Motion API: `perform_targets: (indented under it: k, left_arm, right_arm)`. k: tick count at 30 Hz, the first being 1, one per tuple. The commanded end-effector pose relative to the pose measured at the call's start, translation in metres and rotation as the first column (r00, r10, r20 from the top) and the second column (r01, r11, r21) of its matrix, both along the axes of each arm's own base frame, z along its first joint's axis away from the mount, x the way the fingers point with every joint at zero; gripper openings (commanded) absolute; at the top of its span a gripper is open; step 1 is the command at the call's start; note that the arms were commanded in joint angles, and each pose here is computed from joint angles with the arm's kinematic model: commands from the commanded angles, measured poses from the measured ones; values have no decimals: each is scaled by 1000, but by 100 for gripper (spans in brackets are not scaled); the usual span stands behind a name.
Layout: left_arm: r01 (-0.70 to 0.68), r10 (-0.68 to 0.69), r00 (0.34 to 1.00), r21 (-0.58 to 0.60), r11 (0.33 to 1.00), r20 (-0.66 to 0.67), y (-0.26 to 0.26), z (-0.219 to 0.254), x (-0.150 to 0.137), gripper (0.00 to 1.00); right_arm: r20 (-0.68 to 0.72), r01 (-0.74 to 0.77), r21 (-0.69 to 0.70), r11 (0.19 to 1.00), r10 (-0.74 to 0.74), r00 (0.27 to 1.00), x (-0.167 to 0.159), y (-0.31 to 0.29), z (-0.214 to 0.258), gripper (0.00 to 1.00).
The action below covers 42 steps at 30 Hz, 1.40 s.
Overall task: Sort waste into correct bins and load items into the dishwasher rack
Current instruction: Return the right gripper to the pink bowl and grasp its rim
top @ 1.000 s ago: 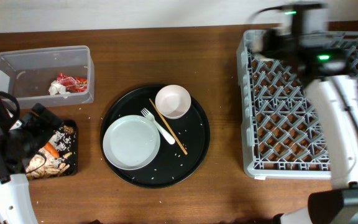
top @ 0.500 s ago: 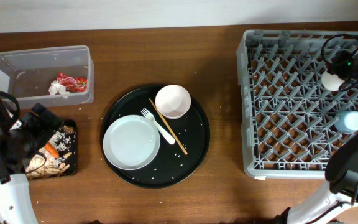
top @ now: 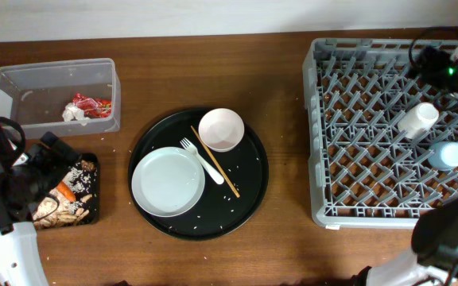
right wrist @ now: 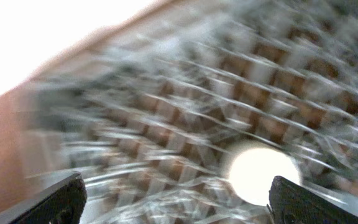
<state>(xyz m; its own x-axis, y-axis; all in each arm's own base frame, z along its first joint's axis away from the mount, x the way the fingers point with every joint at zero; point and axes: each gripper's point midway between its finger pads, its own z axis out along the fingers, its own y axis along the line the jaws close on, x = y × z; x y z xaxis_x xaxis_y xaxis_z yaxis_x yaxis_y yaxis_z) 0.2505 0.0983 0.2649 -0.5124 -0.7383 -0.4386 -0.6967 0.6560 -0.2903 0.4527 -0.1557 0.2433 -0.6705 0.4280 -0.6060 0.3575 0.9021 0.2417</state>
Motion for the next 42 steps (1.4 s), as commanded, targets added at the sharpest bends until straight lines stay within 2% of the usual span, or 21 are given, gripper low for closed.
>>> perform_targets:
  k: [1, 2, 4, 7, 9, 12, 13, 16, 18, 19, 21, 27, 30, 31, 32, 41, 42]
  left_arm:
    - [11, -11, 1000, 0, 1000, -1, 0, -1, 0, 99]
    - [11, -11, 1000, 0, 1000, -1, 0, -1, 0, 99]
    - [11, -11, 1000, 0, 1000, -1, 0, -1, 0, 99]
    - [12, -12, 1000, 1, 1000, -1, 0, -1, 0, 99]
    - [11, -11, 1000, 0, 1000, -1, 0, -1, 0, 99]
    - [11, -11, 1000, 0, 1000, -1, 0, -1, 0, 99]
    - [12, -12, 1000, 1, 1000, -1, 0, -1, 0, 99]
    - [11, -11, 1000, 1, 1000, 0, 0, -1, 0, 99]
    - [11, -11, 1000, 0, 1000, -1, 0, -1, 0, 99]
    - [11, -11, 1000, 1, 1000, 0, 0, -1, 0, 99]
    - [11, -11, 1000, 0, 1000, -1, 0, -1, 0, 99]
    - [11, -11, 1000, 0, 1000, -1, 0, -1, 0, 99]
    - [11, -11, 1000, 0, 1000, -1, 0, -1, 0, 99]
    - [11, -11, 1000, 0, 1000, -1, 0, -1, 0, 99]
    - [11, -11, 1000, 0, 1000, -1, 0, -1, 0, 99]
    - [11, -11, 1000, 0, 1000, -1, 0, -1, 0, 99]
    - [11, -11, 1000, 0, 1000, -1, 0, -1, 0, 99]
  right_arm:
    - [195, -342, 131, 930, 314, 929, 8, 119, 62, 91]
    - [187, -408, 139, 902, 381, 906, 7, 152, 60, 88]
    - [136, -588, 72, 806, 576, 806, 1, 234, 45, 84]
    - [-25, -669, -61, 741, 669, 743, -6, 320, 2, 73]
    - [-99, -719, -111, 686, 713, 695, -12, 365, -27, 72]
    - [-174, -799, -125, 588, 780, 602, -25, 432, -78, 65]
    - [-191, -803, -110, 585, 781, 595, -29, 453, -99, 57]
    - [-227, -832, -90, 548, 802, 553, -36, 484, -140, 57]
    - [-262, -843, -85, 531, 805, 533, -41, 494, -165, 57]
    - [-279, -842, -94, 532, 797, 535, -40, 493, -174, 57]
    - [-310, -805, -121, 581, 748, 587, -35, 486, -189, 56]
    - [-361, -805, -106, 584, 732, 578, -38, 482, -218, 50]
    - [-346, -803, -110, 585, 735, 583, -35, 484, -217, 44]
    - [-347, -804, -109, 585, 735, 582, -35, 484, -217, 36]
    - [-351, -804, -108, 585, 734, 581, -36, 484, -217, 33]
    - [-390, -806, -132, 577, 717, 577, -44, 481, -223, 33]
    - [-390, -807, -131, 576, 718, 576, -46, 483, -223, 29]
